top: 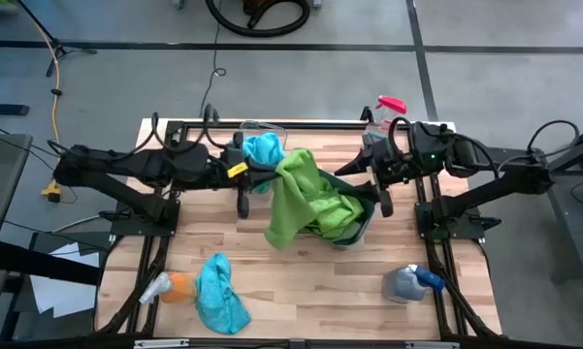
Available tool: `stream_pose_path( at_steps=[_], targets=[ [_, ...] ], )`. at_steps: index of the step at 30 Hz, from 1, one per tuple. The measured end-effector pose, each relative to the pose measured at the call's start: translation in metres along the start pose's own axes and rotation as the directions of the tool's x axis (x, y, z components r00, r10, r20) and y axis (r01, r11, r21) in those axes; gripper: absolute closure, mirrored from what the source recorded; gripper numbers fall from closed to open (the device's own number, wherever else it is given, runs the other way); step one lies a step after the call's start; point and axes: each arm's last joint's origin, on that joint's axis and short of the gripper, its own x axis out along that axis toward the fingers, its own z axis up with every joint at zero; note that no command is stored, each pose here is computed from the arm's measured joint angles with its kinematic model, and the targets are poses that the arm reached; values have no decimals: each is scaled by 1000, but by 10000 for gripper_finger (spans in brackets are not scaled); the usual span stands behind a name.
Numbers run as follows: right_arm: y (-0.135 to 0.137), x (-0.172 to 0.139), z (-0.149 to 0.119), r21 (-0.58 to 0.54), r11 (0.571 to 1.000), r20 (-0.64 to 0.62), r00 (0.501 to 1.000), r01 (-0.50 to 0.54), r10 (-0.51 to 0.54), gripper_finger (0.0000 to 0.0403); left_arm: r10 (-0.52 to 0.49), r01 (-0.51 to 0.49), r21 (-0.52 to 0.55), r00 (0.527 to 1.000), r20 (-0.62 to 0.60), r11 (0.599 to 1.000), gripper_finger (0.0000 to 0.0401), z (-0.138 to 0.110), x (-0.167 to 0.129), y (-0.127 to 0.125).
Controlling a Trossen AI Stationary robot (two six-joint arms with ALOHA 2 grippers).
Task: Sort microfiber towel by color & place in baskets
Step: Put the green microfiber towel into the blue bin
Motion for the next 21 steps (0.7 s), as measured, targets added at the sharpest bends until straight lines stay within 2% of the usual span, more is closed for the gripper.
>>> stream_pose_path(
  at_steps=[4, 10, 13, 16, 21],
  targets=[
    [1, 0, 0, -5, 999, 9, 999, 35, -34, 185, 24, -20, -41, 994, 110, 999, 401, -13, 2, 6],
    [1, 0, 1, -6, 999, 17, 999, 36, -36, 185, 47, -38, -66, 989, 139, 997, 401, -17, 14, 13],
    [2, -1, 3, -7, 999, 34, 999, 33, -33, 185, 30, -21, -44, 976, 215, 999, 401, -15, 28, 16],
    [3, -4, 5, -8, 1000, 61, 998, 29, -29, 185, 51, -48, -19, 958, 282, 999, 401, -14, 45, 22],
    [5, -17, 12, -13, 1000, 124, 992, 19, -18, 185, 77, -100, 69, 957, 281, 993, 401, -10, 80, 33]
  ],
)
